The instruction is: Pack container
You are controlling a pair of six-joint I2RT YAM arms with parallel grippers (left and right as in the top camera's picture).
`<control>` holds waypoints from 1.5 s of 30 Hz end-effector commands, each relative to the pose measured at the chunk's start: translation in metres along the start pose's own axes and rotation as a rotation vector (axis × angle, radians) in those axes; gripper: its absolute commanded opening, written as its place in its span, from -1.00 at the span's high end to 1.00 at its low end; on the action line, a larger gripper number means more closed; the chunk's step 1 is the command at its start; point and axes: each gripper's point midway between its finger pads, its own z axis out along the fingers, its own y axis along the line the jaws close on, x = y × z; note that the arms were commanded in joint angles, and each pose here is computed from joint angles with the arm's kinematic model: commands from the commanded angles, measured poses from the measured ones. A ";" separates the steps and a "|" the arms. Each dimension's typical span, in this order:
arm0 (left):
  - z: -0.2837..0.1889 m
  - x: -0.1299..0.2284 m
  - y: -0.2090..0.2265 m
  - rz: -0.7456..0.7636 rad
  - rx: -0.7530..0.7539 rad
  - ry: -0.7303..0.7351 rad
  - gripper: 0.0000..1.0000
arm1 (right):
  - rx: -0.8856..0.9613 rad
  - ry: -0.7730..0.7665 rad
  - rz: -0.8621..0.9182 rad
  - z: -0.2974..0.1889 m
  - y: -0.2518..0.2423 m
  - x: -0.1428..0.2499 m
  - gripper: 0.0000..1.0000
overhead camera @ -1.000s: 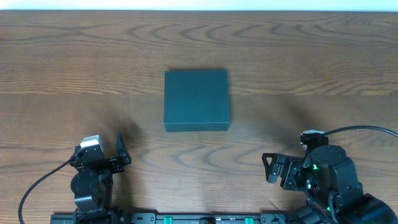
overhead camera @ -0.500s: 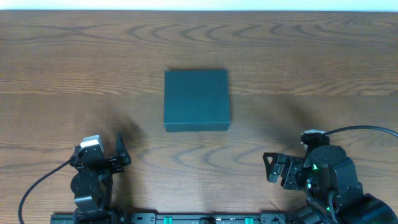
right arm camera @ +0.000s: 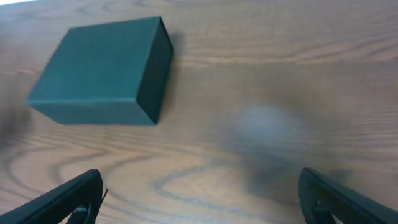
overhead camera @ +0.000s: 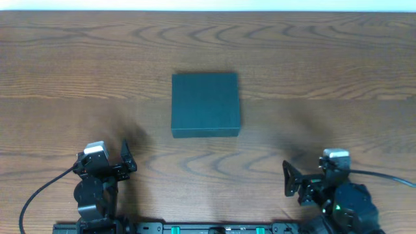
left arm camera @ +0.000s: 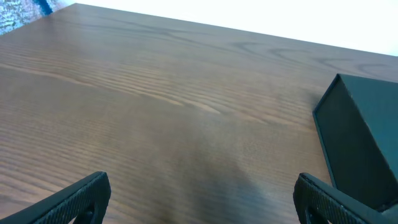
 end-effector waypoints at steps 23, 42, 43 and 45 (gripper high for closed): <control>0.003 0.009 0.005 -0.016 -0.024 0.016 -0.90 | -0.086 0.103 -0.021 0.061 -0.001 0.088 -0.99; 0.003 0.009 0.005 -0.016 -0.024 0.016 -0.90 | -0.086 0.103 -0.021 0.061 -0.001 0.088 -0.99; 0.003 0.009 0.005 -0.016 -0.024 0.016 -0.90 | -0.086 0.103 -0.021 0.061 -0.001 0.088 -0.99; 0.003 0.009 0.005 -0.016 -0.024 0.016 -0.90 | -0.086 0.103 -0.021 0.061 -0.001 0.088 -0.98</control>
